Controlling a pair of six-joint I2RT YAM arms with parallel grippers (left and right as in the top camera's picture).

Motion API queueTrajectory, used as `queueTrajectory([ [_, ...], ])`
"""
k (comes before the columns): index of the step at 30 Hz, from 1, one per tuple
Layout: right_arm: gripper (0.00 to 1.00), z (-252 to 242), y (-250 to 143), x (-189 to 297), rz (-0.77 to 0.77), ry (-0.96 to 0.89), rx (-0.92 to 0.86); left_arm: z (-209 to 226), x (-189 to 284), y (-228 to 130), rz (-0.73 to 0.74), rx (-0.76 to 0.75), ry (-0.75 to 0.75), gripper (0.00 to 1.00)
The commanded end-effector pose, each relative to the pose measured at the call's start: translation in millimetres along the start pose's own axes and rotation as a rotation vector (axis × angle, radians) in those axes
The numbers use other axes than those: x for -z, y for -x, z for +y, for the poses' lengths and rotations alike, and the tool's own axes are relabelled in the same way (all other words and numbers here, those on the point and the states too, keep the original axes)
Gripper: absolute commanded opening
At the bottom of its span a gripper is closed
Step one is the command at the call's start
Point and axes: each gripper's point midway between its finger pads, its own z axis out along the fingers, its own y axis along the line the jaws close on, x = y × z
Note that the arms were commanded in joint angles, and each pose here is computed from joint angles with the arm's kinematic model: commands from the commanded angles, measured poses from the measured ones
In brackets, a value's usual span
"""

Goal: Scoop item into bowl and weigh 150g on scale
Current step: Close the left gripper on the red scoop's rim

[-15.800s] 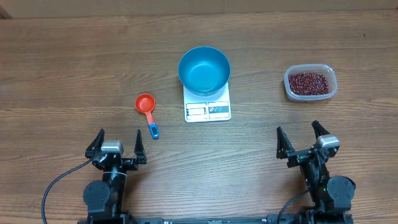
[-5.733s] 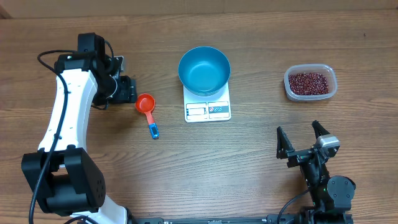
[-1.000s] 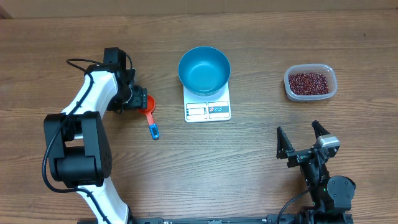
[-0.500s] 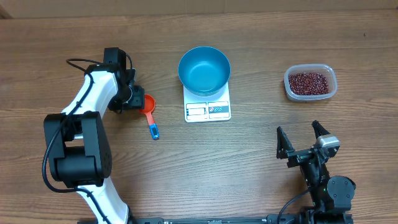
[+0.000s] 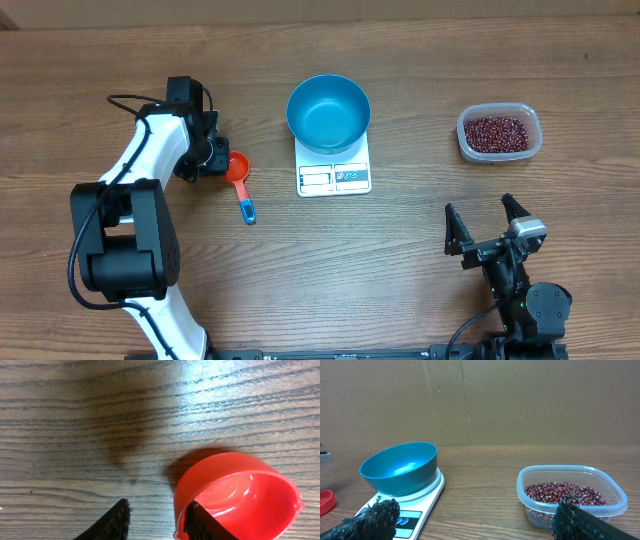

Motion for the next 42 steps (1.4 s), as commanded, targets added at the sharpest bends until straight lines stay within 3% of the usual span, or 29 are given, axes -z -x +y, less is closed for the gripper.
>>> queueTrajectory([
  [1,1.0,-2,-4,-1,0.005,-0.005,-0.004,-2,-8,-6,0.024,0.004,-0.015,0.36],
  [11,1.0,-2,-4,-1,0.005,-0.005,-0.004,-2,-8,-5,0.02,0.004,-0.015,0.18],
  [19,1.0,-2,-4,-1,0.005,-0.005,-0.004,-2,-8,-4,0.018,0.004,-0.015,0.14],
  [22,1.0,-2,-4,-1,0.005,-0.005,-0.004,-2,-8,-4,0.018,0.004,-0.016,0.05],
  [42,1.0,-2,-4,-1,0.005,-0.005,-0.004,-21,-3,-13,0.057,0.048,-0.122,0.04],
])
